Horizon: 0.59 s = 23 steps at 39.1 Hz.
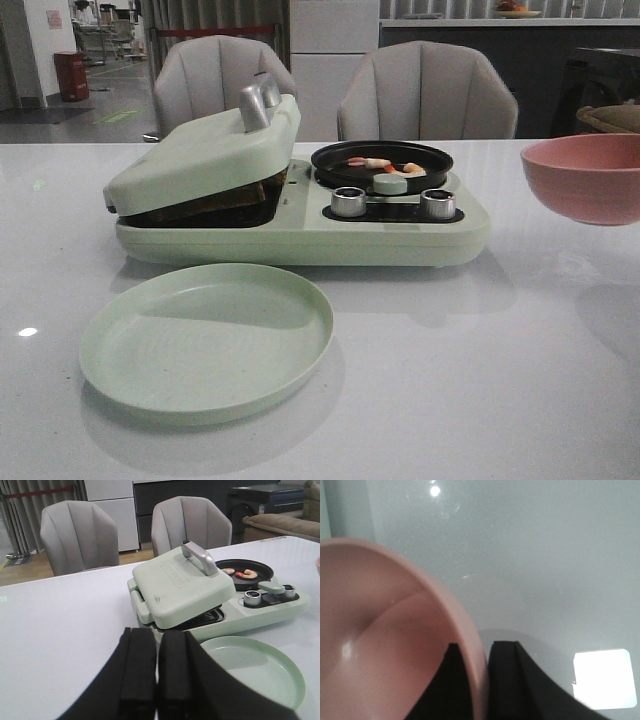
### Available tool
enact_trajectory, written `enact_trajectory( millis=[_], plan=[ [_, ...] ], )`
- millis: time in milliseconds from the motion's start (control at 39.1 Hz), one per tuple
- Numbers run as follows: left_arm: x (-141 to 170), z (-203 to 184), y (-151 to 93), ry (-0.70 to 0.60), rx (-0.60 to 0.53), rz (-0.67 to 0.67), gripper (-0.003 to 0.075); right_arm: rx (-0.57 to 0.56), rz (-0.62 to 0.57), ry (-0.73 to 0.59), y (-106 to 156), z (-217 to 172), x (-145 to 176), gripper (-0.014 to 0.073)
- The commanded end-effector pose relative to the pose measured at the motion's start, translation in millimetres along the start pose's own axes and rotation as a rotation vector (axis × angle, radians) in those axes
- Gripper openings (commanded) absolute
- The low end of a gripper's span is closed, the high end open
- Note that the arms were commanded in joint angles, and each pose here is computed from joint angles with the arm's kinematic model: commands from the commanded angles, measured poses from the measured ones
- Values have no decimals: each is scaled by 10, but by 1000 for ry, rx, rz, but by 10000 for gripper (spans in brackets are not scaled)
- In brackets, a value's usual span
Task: Make breakfast with bread and shrimp
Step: 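Carry the pink bowl back and set it down on the table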
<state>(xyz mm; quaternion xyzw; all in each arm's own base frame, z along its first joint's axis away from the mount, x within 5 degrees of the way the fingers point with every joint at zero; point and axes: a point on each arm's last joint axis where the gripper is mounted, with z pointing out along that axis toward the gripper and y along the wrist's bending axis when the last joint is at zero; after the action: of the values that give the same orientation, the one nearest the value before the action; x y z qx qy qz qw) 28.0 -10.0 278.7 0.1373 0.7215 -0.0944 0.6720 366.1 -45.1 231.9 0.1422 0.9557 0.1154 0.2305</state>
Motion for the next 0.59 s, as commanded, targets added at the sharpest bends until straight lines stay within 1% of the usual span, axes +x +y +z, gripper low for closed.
enact_trajectory(
  millis=[0, 358, 435, 563],
  plan=[
    [-143, -18, 4, -95, -1, -19, 114, -18, -33, -74, 70, -111, -99, 138],
    [-143, -18, 4, -95, -1, -19, 114, -5, -20, -30, 0, 181, -82, 150],
    [-143, -18, 4, -95, -1, -19, 114, -5, -31, -22, 9, 230, -73, 189],
    [-143, -18, 4, -95, -1, -19, 114, -11, -74, -34, 92, 256, -68, 314]
  ],
)
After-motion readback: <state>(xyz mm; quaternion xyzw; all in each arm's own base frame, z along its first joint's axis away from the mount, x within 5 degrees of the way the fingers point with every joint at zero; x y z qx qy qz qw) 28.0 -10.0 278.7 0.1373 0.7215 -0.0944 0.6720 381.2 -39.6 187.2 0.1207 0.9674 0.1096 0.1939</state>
